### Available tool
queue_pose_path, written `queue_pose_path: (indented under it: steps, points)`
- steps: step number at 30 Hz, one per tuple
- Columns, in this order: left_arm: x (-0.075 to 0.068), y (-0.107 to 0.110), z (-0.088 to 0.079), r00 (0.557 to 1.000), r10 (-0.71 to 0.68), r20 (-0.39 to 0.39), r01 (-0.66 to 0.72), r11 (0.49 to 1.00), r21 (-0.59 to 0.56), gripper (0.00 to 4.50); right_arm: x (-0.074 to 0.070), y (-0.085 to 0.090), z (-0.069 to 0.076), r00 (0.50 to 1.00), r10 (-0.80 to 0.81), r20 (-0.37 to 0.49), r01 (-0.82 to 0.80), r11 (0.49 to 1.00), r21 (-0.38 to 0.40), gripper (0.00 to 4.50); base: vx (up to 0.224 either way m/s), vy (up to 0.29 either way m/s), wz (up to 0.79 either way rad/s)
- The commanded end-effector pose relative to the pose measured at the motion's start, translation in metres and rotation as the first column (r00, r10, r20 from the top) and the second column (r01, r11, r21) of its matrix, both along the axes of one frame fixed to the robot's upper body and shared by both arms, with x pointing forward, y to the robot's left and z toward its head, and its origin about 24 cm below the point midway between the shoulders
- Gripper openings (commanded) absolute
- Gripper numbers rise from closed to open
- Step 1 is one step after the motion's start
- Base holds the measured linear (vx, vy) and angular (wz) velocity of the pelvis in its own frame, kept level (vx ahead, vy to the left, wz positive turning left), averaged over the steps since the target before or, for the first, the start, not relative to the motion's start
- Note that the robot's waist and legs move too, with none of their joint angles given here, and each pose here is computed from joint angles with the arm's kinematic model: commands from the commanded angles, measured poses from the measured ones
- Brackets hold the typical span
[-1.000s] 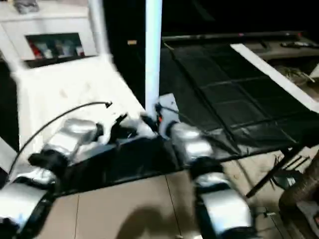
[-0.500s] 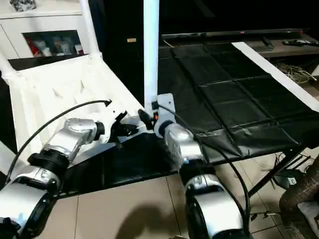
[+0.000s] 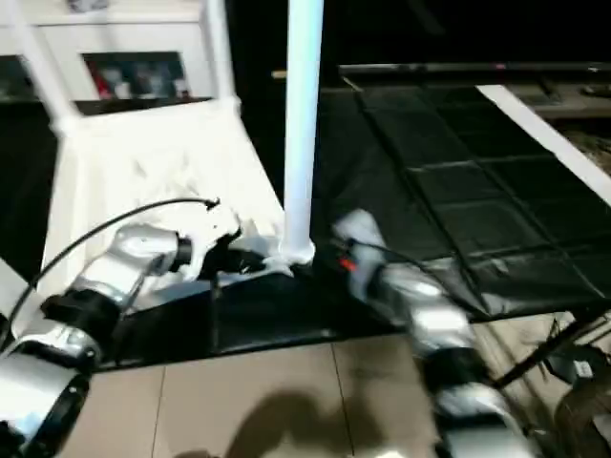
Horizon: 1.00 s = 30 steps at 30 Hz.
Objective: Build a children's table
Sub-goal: Rotate leg to tighten
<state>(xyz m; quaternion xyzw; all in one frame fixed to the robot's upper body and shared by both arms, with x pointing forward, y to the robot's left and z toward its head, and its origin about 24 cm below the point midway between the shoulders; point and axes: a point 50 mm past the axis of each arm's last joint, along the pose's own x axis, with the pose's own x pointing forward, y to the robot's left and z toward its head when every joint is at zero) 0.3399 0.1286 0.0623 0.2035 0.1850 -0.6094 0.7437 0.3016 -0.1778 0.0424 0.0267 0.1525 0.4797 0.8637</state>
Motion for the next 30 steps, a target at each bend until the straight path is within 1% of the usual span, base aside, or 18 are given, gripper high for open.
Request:
queue_pose_path:
  steps: [1,2,5,6,10,13,15,16,17,19,20,22,23,24,26,28,29,30]
  points:
    - [-0.003,-0.012,0.008,0.992,-0.119,0.035,0.118,0.993,0.008,0.0,0.0,0.0,0.01,0.999,0.023,0.029,-0.024,0.999,0.025,4.43,0.0,0.0,0.0]
    - [-0.004,-0.015,0.008,0.989,-0.139,0.048,0.139,0.99,-0.001,0.0,-0.003,-0.008,0.011,1.0,0.008,0.025,-0.008,1.0,0.013,4.43,0.0,0.0,0.0]
    - [-0.005,-0.017,0.008,0.985,-0.162,0.057,0.162,0.987,-0.004,0.0,-0.005,-0.012,0.011,1.0,-0.006,0.019,0.006,1.0,0.01,4.43,0.0,0.0,0.0]
    - [-0.005,-0.022,0.01,0.976,-0.2,0.089,0.202,0.979,-0.015,0.0,-0.012,-0.015,0.01,1.0,-0.019,-0.004,0.019,0.999,0.035,4.43,0.0,0.0,0.0]
    - [-0.003,-0.022,0.012,0.968,-0.218,0.127,0.22,0.976,0.001,0.0,-0.018,-0.011,0.007,0.999,-0.035,-0.016,0.036,0.998,0.042,4.43,0.0,0.0,0.0]
    - [0.001,-0.016,0.013,0.965,-0.204,0.165,0.199,0.979,0.048,0.0,-0.019,-0.008,0.006,0.999,-0.045,-0.009,0.046,0.998,0.053,4.43,0.0,0.0,0.0]
    - [0.005,-0.012,0.015,0.961,-0.183,0.206,0.17,0.982,0.077,0.0,-0.019,-0.007,0.006,0.999,-0.054,-0.003,0.054,0.997,0.056,4.43,0.0,0.0,0.0]
    - [0.005,-0.011,0.015,0.961,-0.181,0.208,0.168,0.983,0.078,0.0,-0.019,-0.006,0.006,0.999,-0.055,-0.003,0.055,0.997,0.056,4.43,0.0,0.0,0.0]
    - [0.009,-0.007,0.017,0.958,-0.152,0.245,0.133,0.987,0.092,0.0,-0.019,-0.005,0.006,0.998,-0.062,-0.006,0.062,0.996,0.063,4.43,0.0,0.0,0.0]
    - [0.013,-0.002,0.021,0.961,-0.102,0.256,0.083,0.993,0.084,0.0,-0.019,-0.003,0.007,0.998,-0.069,-0.004,0.069,0.995,0.066,4.43,0.0,0.0,0.0]
    - [0.016,0.002,0.025,0.957,-0.083,0.278,0.062,0.995,0.083,0.0,-0.019,-0.002,0.007,0.997,-0.072,-0.006,0.072,0.995,0.072,4.43,0.0,0.0,0.0]
    - [0.016,0.003,0.027,0.955,-0.078,0.288,0.06,0.996,0.073,0.43,-0.02,-0.001,0.007,0.997,-0.073,-0.007,0.073,0.995,0.075,4.5,0.0,0.0,0.0]
    - [0.016,0.005,0.03,0.953,-0.076,0.293,0.065,0.997,0.05,0.53,-0.021,0.0,0.007,0.997,-0.074,-0.004,0.074,0.994,0.077,4.5,0.0,0.0,0.0]
    - [0.015,0.006,0.032,0.951,-0.08,0.298,0.07,0.997,0.042,0.53,-0.022,0.001,0.007,0.997,-0.074,-0.001,0.074,0.994,0.079,4.5,0.0,0.0,0.0]
    - [0.015,0.007,0.034,0.947,-0.074,0.313,0.07,0.997,0.024,0.79,-0.024,0.002,0.007,0.998,-0.067,-0.002,0.067,0.994,0.089,4.5,0.0,0.0,0.0]
    - [0.015,0.011,0.036,0.94,-0.053,0.338,0.047,0.999,0.024,0.95,-0.027,0.003,0.006,0.998,-0.064,0.002,0.063,0.995,0.082,4.5,0.0,0.0,0.0]
    - [0.014,0.016,0.036,0.935,-0.019,0.355,0.011,1.0,0.026,1.01,-0.029,0.004,0.006,0.998,-0.067,0.004,0.067,0.994,0.083,4.5,0.0,0.0,0.0]
    - [0.014,0.016,0.036,0.935,-0.019,0.355,0.011,1.0,0.026,1.11,-0.029,0.004,0.006,0.998,-0.067,0.004,0.067,0.994,0.083,4.5,0.0,0.0,0.0]
